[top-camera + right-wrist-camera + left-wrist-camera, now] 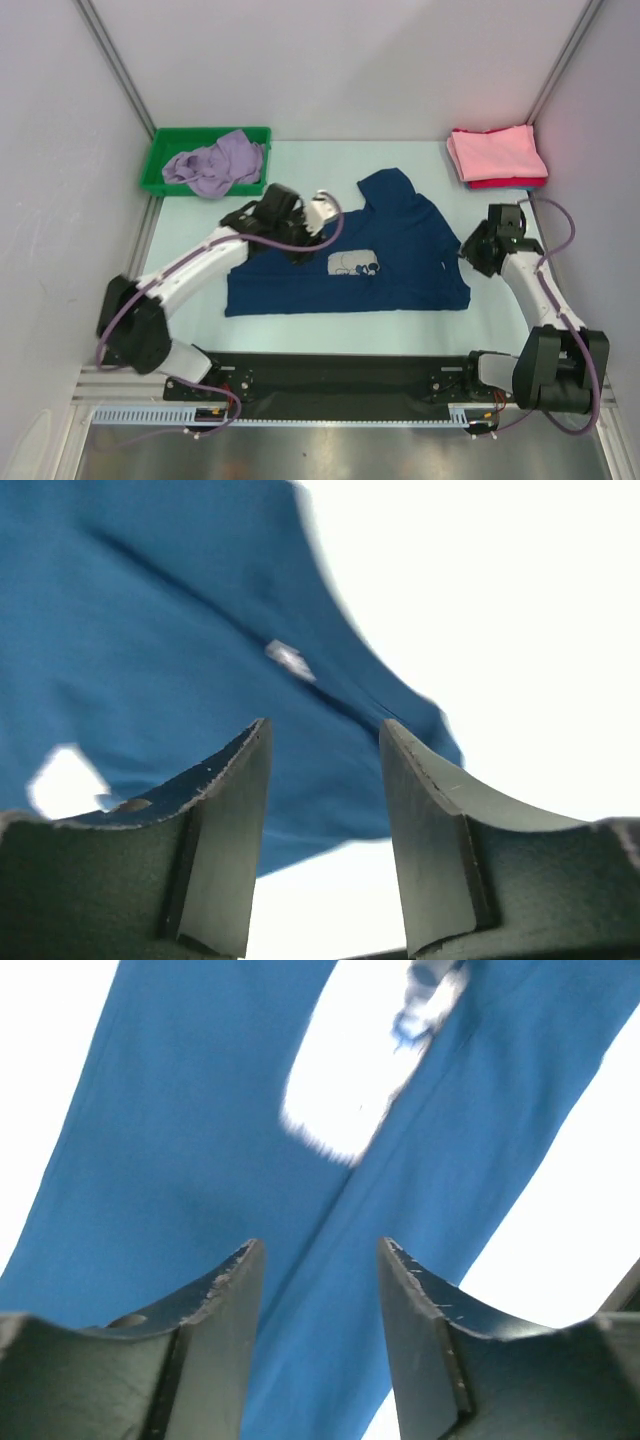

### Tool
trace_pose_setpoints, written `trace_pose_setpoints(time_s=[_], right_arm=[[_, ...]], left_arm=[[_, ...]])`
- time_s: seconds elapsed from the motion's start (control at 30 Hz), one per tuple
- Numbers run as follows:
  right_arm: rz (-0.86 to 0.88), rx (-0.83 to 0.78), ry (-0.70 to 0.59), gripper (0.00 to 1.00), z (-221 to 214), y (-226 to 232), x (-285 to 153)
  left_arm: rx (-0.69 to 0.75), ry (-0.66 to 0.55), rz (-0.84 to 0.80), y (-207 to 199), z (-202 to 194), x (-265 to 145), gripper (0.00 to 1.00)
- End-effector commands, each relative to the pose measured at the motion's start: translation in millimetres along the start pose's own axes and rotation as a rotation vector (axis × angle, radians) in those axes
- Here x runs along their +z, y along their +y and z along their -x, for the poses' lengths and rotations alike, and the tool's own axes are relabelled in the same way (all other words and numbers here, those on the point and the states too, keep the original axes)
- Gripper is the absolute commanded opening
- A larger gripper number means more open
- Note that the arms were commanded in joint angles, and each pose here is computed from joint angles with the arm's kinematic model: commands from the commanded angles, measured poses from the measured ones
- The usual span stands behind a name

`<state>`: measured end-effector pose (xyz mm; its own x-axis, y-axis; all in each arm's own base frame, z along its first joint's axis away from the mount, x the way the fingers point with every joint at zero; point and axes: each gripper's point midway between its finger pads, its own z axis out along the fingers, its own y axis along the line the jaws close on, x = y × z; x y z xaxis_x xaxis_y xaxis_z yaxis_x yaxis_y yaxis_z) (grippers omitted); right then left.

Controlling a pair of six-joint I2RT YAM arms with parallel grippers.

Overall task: Fold and stack the t-shirts
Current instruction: Fold the tshirt

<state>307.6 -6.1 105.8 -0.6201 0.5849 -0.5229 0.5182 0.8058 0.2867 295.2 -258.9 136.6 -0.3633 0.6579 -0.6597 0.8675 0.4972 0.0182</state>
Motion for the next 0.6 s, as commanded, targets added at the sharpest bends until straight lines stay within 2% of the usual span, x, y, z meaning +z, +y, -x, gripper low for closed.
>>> trace_pose_setpoints(time_s=[0.0,0.07,0.1,0.17,0.2,0.3,0.43,0.57], right_arm=[[-0.163,0.072,0.084,0.53,-41.5,-47.9,-3.1],[-0.179,0.115,0.103,0.54,-55.8,-55.5,-4.9],[-0.187,0.126,0.117,0.54,-62.2,-58.4,-5.6],[-0.186,0.136,0.14,0.54,-76.7,-63.8,-4.9],[-0.178,0.149,0.144,0.54,-80.7,-63.5,-2.9],[-0.179,0.169,0.153,0.54,-92.0,-68.2,3.1],[-0.188,0.177,0.168,0.54,-101.3,-72.6,12.5],[-0.211,0.173,0.188,0.49,-108.8,-78.3,17.1]], left_arm=[[0.023,0.165,0.101,16.3,-79.6,-40.1,0.56],[0.014,0.188,0.156,22.8,-105.6,-63.9,0.57],[0.026,0.262,0.176,22.4,-139.2,-66.8,0.58],[0.055,0.301,0.211,19.8,-164.6,-75.4,0.63],[0.073,0.352,0.255,19.4,-190.7,-81.3,0.65],[0.077,0.424,0.296,18.2,-229.1,-83.3,0.66],[0.069,0.461,0.307,18.2,-250.6,-78.8,0.68],[0.078,0.486,0.322,21.7,-265.9,-66.3,0.69]])
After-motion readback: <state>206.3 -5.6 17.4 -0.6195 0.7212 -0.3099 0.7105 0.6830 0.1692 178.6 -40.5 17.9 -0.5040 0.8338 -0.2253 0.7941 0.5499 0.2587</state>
